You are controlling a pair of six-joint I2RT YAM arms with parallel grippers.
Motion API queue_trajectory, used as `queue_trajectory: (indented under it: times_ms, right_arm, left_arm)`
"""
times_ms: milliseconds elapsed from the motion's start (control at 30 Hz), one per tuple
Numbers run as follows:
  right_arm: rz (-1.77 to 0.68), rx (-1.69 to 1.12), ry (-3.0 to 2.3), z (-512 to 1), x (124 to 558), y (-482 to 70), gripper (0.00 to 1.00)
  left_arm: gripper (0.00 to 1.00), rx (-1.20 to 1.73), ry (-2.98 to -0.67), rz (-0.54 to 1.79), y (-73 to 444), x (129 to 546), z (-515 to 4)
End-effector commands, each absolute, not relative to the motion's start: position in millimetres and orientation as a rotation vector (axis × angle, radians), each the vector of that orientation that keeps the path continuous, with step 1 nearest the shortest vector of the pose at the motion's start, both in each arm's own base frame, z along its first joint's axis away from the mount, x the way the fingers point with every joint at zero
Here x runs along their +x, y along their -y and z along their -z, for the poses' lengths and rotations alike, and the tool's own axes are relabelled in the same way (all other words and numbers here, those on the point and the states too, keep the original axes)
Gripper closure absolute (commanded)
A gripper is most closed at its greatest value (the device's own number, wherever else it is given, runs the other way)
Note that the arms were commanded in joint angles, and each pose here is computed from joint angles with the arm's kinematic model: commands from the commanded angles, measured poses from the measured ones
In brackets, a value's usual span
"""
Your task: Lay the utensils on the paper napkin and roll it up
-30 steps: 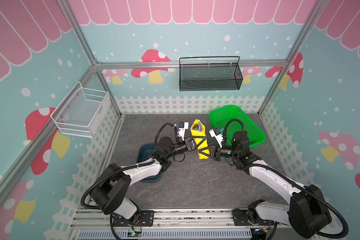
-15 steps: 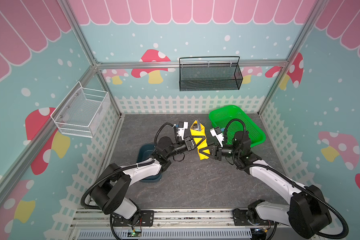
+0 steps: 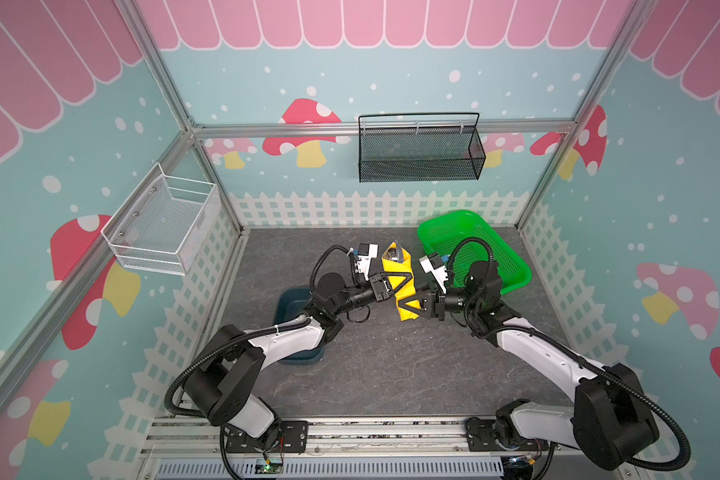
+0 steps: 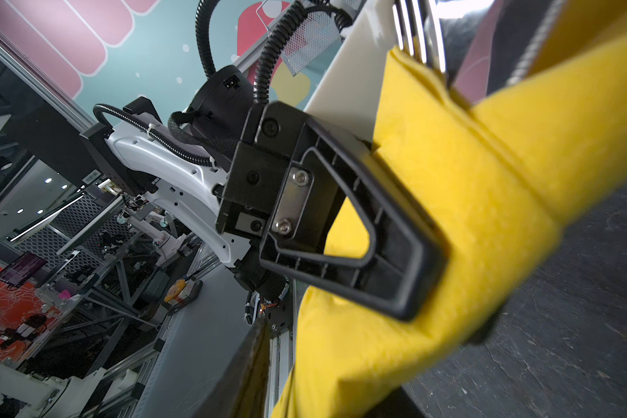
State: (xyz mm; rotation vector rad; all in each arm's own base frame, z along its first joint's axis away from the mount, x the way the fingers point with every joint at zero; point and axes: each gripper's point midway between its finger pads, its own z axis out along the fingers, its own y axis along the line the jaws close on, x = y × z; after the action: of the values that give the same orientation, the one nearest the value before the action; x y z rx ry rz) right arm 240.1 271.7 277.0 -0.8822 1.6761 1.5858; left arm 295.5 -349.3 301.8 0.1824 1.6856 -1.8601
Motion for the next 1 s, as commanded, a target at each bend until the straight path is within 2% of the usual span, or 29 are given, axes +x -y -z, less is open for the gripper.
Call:
queue_trajectory:
  times_ms: [0, 100, 333, 500, 567, 700, 967]
  right_arm:
    - [-1.608, -0.949, -1.617, -282, 232, -272, 0.56]
    - [-1.618, -0.956, -1.613, -282, 230, -272, 0.57]
    - [-1.622, -0.961, -1.611, -283, 230, -272, 0.8]
    - [-1.604, -0.927, -1.618, -285, 233, -272, 0.88]
    - [-1.604, -0.921, -1.616, -287, 233, -271, 0.9]
    - [-1.596, -0.908, -1.611, -289, 234, -271, 0.91]
    - [-1.6, -0.886, -1.623, -287, 236, -271, 0.92]
  left_arm:
    - [0.92, 0.224, -1.608, 1.897, 352, 295, -324]
    - [0.92, 0.236, -1.61, 1.905, 354, 293, -325]
    - [0.91, 0.248, -1.607, 1.906, 355, 292, -327]
    - [0.81, 0.244, -1.615, 1.896, 355, 292, -326]
    - [0.75, 0.24, -1.625, 1.888, 354, 292, -323]
    - [0.69, 0.243, -1.632, 1.882, 354, 292, -321]
    - [0.65, 0.245, -1.641, 1.884, 354, 290, -316]
